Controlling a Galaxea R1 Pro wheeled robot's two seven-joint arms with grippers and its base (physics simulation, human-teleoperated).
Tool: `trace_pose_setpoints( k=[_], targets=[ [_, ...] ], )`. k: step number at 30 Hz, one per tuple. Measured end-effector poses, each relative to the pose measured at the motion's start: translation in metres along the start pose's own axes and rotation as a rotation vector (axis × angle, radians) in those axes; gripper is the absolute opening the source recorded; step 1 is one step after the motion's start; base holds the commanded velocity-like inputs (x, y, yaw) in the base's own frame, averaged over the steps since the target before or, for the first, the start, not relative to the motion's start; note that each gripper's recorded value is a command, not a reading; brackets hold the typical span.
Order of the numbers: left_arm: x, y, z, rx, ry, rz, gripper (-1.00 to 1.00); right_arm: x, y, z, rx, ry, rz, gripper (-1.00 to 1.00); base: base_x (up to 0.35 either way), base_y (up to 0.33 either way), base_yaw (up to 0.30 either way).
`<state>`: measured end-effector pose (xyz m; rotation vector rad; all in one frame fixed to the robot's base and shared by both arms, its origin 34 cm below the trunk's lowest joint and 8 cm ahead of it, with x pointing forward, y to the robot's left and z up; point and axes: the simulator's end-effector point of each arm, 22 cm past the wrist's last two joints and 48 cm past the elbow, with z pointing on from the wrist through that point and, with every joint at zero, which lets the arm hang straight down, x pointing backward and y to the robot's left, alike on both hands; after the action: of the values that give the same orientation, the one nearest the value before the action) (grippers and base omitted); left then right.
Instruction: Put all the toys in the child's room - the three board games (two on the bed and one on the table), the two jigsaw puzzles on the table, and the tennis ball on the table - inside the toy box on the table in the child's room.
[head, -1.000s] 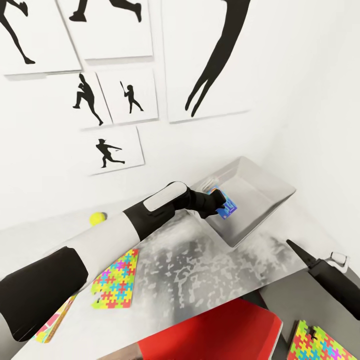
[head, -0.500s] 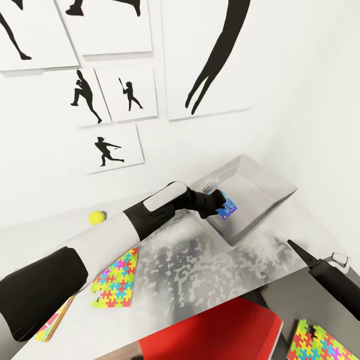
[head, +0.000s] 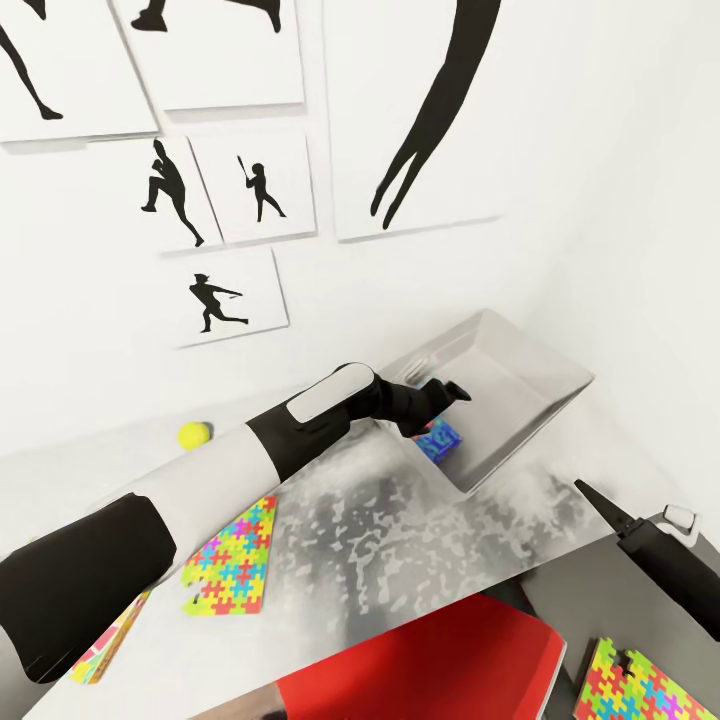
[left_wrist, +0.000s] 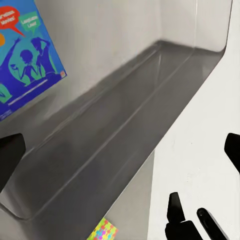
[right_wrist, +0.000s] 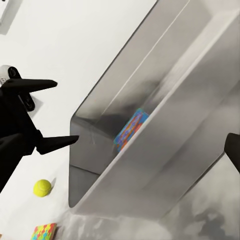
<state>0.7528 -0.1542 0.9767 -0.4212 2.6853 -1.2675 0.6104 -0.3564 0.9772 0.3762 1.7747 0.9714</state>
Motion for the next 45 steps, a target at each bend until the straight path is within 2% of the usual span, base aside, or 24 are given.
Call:
trace_pose_setpoints(
  k=[13, 20, 26, 31, 37, 40, 45],
  targets=[
    [0.003, -0.002, -0.001, 0.004, 0.01, 0.006, 1.0, 0.0, 0.0, 0.0, 0.0, 0.0, -0.001, 1.0, 0.0, 0.0, 0.0],
    [0.019, -0.043, -0.013, 0.087, 0.038, 0.056, 1.0, 0.0, 0.0, 0.0, -0.001, 0.0, -0.001, 1.0, 0.0, 0.0, 0.0],
    [0.021, -0.079, -0.037, 0.158, 0.06, 0.08, 1.0, -0.002, 0.002, -0.001, -0.004, -0.003, -0.003, 1.0, 0.0, 0.0, 0.0],
    [0.01, -0.092, -0.064, 0.163, 0.086, 0.104, 1.0, -0.004, 0.004, -0.001, -0.007, -0.007, -0.006, 1.0, 0.0, 0.0, 0.0],
    [-0.011, -0.101, -0.091, 0.153, 0.057, 0.098, 1.0, -0.005, 0.005, -0.001, -0.01, -0.009, -0.007, 1.0, 0.0, 0.0, 0.0],
    [-0.017, -0.112, -0.108, 0.165, 0.034, 0.115, 1.0, -0.005, 0.005, -0.001, -0.011, -0.01, -0.008, 1.0, 0.0, 0.0, 0.0],
    [-0.019, -0.12, -0.124, 0.165, 0.007, 0.147, 1.0, -0.005, 0.005, -0.001, -0.011, -0.01, -0.009, 1.0, 0.0, 0.0, 0.0]
  ],
)
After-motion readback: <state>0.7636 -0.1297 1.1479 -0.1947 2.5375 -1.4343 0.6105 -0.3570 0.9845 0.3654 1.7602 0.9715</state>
